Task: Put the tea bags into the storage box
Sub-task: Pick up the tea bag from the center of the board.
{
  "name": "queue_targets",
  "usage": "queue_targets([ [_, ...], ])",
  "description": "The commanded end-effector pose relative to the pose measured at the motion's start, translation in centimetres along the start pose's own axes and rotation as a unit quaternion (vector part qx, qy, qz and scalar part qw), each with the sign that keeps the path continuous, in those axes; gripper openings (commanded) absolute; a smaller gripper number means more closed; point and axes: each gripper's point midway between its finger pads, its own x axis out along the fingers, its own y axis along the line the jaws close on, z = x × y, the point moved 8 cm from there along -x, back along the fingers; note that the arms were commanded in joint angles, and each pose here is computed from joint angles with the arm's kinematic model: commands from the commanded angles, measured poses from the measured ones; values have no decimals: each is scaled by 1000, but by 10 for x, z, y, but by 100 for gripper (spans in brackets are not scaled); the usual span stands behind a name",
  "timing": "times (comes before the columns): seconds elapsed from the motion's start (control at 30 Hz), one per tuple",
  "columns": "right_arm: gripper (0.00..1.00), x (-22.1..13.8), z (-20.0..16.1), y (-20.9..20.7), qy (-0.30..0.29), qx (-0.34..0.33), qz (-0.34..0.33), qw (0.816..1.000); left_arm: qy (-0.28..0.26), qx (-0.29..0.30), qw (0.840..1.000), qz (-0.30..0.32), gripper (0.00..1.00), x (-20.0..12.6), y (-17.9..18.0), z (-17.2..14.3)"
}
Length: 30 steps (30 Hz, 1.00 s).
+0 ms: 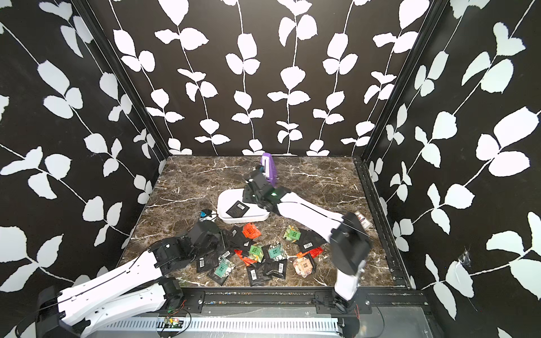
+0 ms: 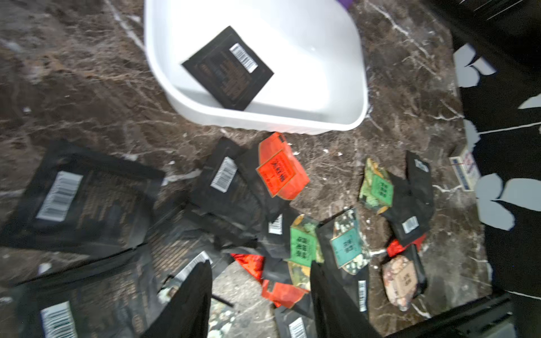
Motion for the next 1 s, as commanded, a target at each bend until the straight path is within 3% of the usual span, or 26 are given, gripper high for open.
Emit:
queue_targets([
  [0.0,47,-44,-5,-25,-35,-11,-25,999,8,1,999,-48,46,5,-22,8],
  [0.2,46,-106,-52,-86,-50,35,-52,997,49,21,995,-82,26,30,-59,-1],
  [0.3,45,-119,-82,-112,-40,67,-45,996,76,51,993,-81,25,44,-82,-12],
  [0.37,44,-122,-100,-126,-26,89,-48,995,98,61,990,-82,15,57,-92,-22],
  [0.43,43,-121,-116,-138,-15,112,-50,992,120,59,987,-86,8,71,-99,-30],
  [0.6,41,-104,-148,-153,1,175,-20,984,149,67,983,-83,2,97,-109,-40],
  [0.97,42,-79,-180,-155,51,186,-35,981,177,63,980,-61,0,123,-105,-56],
])
